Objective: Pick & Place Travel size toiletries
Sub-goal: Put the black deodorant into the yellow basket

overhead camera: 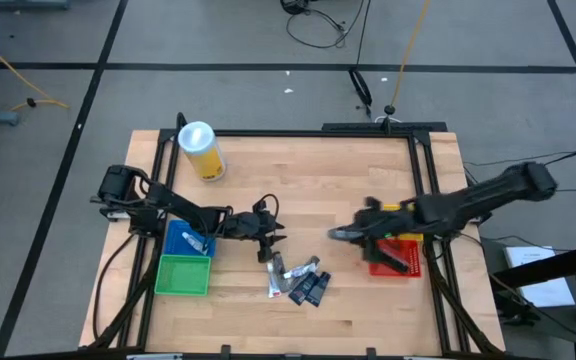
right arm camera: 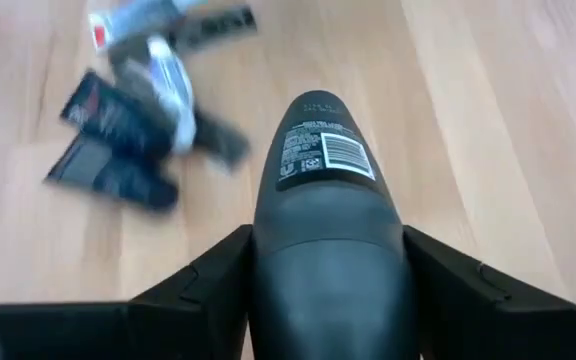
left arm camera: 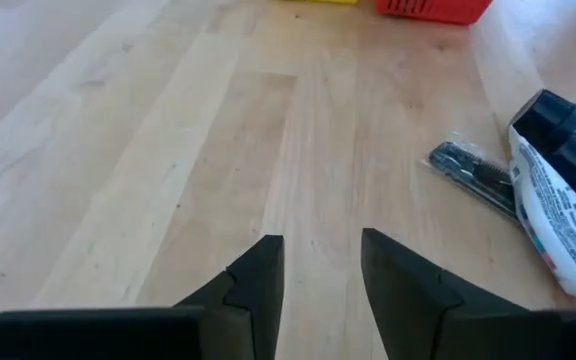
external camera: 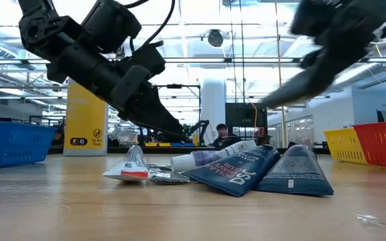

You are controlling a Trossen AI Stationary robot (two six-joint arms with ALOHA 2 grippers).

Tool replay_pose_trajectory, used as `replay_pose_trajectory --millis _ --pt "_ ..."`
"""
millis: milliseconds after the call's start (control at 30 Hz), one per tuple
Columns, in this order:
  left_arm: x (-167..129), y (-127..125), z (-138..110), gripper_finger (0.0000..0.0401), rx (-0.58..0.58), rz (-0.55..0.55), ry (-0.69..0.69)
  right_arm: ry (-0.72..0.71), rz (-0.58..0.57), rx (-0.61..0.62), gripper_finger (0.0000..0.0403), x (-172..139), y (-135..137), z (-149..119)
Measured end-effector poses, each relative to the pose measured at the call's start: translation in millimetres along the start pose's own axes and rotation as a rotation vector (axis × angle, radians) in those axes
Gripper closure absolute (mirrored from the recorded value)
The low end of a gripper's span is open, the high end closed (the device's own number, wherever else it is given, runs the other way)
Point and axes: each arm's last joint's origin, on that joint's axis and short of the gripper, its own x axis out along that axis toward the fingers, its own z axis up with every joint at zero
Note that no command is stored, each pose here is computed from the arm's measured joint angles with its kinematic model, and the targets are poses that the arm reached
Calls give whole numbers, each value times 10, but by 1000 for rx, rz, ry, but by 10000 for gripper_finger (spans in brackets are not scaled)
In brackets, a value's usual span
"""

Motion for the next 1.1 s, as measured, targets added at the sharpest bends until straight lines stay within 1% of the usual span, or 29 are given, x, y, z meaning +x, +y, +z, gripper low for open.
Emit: replay_pose_trajectory --millis 100,200,300,400,467,600,767,867,967,1100 --pt "0 -2 5 268 -1 -1 -6 128 -51 147 204 -369 -79 -125" --pt "0 -2 8 268 -1 -2 -8 226 -99 289 204 -617 -150 -268" --pt "0 -2 9 269 -2 -2 -9 345 -121 395 204 -740 -198 -417" --pt "0 -1 10 269 -2 -2 -10 433 -189 453 204 -796 -240 -512" --pt "0 -1 10 269 -2 -2 -10 456 -212 456 204 -789 -250 -535" --pt "0 -1 10 270 -2 -2 -11 448 -192 411 203 -687 -247 -573" --pt "0 -2 11 270 -3 -2 -12 475 -217 402 184 -527 -291 -666" --pt "0 -2 12 270 -3 -2 -12 495 -238 410 187 -482 -320 -697" --pt "0 -2 13 269 -6 -3 -13 499 -236 392 187 -473 -331 -704" --pt "0 -2 13 270 -5 -3 -13 497 -239 385 160 -470 -354 -696"
